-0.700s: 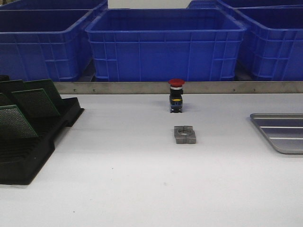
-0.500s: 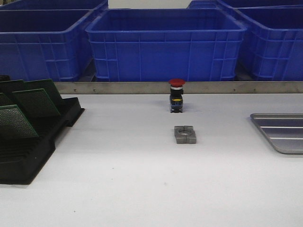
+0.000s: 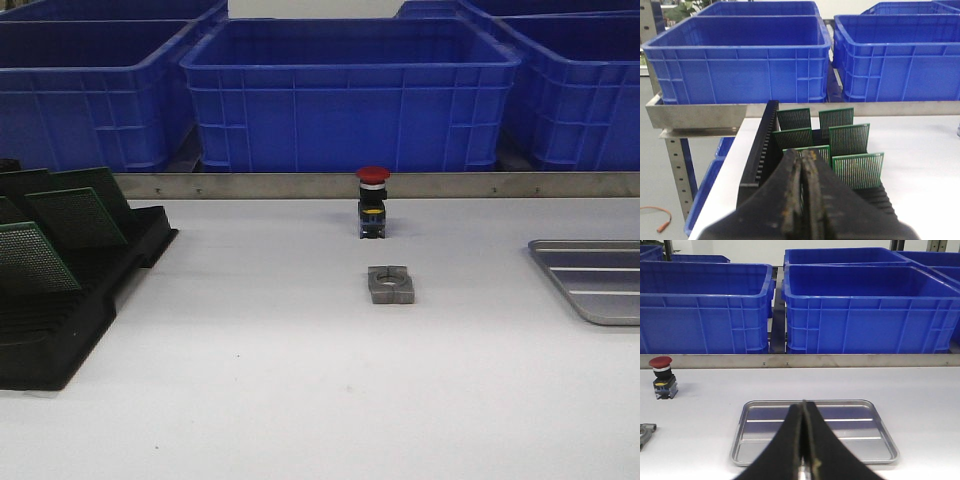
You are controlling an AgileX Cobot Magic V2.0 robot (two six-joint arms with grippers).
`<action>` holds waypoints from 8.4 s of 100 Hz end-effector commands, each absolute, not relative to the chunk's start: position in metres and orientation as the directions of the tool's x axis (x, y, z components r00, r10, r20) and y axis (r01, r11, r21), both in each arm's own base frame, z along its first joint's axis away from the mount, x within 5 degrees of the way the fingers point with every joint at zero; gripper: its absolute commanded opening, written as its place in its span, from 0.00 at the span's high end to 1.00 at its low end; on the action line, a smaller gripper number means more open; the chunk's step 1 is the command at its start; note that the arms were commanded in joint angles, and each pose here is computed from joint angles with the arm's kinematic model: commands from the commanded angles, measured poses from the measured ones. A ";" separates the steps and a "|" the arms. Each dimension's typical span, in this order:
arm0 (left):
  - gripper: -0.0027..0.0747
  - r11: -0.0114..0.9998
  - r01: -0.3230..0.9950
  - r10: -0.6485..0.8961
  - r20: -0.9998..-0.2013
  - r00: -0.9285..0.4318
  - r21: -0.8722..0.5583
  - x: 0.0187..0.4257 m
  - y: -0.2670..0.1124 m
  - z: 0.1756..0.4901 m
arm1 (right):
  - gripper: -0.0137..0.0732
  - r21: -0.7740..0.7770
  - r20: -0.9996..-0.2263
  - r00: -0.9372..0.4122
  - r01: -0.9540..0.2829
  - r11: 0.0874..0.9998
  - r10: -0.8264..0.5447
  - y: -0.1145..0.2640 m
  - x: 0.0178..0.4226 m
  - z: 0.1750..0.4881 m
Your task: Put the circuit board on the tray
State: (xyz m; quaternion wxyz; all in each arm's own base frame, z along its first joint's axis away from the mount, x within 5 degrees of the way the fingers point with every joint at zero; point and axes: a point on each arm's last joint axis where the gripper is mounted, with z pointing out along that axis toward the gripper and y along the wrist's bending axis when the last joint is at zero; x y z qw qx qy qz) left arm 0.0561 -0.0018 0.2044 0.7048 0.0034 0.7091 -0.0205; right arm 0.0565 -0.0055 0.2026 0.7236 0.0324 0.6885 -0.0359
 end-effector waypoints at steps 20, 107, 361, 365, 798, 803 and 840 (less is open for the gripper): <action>0.99 0.999 0.039 -0.037 -0.991 0.131 -0.032 0.054 -0.002 0.208 | 0.91 -0.011 -0.985 0.172 0.088 0.996 -0.026 -0.004 0.053 0.216; 0.74 0.987 0.139 0.144 -0.831 -0.537 0.081 0.150 -0.009 0.344 | 0.91 -0.011 -0.985 0.172 0.088 0.996 -0.026 -0.004 0.053 0.216; 0.99 0.125 0.892 0.830 -0.538 0.145 0.434 0.182 -0.116 0.302 | 0.91 -0.011 -0.985 0.172 0.088 0.996 -0.026 -0.004 0.053 0.216; 0.99 0.120 0.901 0.815 -0.560 0.151 0.417 0.180 -0.122 0.302 | 0.91 -0.011 -0.984 0.174 0.088 0.996 -0.026 -0.004 0.053 0.216; 0.39 0.289 0.789 0.754 -0.637 0.161 0.542 0.195 -0.127 0.318 | 0.90 0.181 -0.596 -0.790 0.040 0.983 0.142 -0.014 0.347 0.204; 0.39 0.289 0.789 0.754 -0.637 0.161 0.542 0.195 -0.127 0.318 | 0.83 0.182 -0.582 -0.802 0.035 0.983 0.136 -0.014 0.348 0.202; 0.39 0.351 0.710 0.815 -0.572 0.090 0.611 0.212 -0.098 0.318 | 0.20 0.180 -0.561 -0.808 0.094 0.979 0.181 -0.041 0.343 0.204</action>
